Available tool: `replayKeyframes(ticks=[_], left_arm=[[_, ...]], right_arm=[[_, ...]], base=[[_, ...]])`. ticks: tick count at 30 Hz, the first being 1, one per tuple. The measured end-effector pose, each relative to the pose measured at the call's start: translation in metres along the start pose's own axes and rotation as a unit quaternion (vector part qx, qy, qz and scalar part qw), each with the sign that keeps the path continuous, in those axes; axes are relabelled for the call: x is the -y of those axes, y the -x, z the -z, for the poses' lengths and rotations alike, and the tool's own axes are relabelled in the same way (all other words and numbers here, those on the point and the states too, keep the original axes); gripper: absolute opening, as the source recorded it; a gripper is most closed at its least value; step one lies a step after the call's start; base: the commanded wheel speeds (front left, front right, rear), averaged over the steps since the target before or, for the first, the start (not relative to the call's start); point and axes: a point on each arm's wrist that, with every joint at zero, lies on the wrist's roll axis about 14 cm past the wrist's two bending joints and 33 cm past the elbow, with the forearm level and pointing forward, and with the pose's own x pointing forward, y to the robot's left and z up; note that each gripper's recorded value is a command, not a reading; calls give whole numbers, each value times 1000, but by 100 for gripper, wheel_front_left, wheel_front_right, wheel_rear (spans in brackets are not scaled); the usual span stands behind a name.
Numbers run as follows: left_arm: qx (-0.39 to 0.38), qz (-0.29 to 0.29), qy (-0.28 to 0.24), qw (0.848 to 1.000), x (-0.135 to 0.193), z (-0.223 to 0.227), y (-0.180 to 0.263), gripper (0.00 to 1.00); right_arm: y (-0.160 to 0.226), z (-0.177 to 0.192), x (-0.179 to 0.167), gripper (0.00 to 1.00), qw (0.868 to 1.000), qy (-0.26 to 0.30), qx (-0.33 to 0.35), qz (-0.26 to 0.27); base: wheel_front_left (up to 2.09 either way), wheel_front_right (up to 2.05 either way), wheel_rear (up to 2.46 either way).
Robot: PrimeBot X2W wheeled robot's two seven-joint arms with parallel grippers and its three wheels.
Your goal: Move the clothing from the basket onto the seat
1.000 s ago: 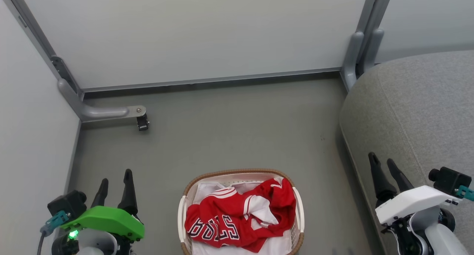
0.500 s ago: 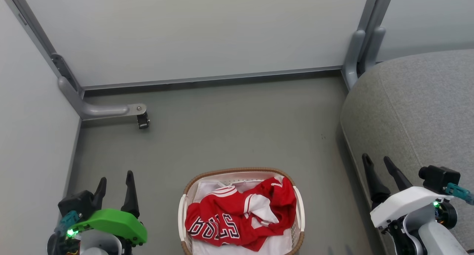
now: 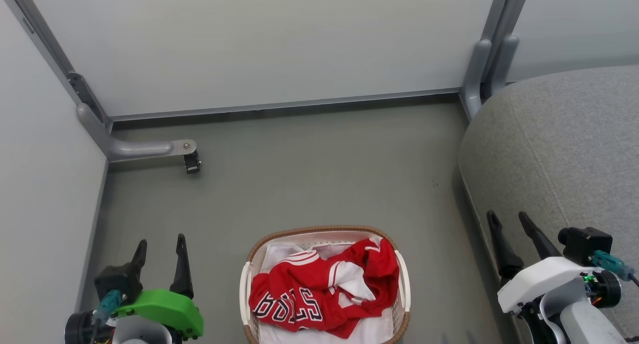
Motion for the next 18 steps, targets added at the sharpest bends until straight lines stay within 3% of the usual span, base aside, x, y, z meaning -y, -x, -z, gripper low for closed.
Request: replayKeyframes(ticks=[18], left_arm=[[21,0,-41,999,2,-2,8,100]], right_arm=[[4,-9,2,100,999,37,29,9]], base=[[0,0,0]])
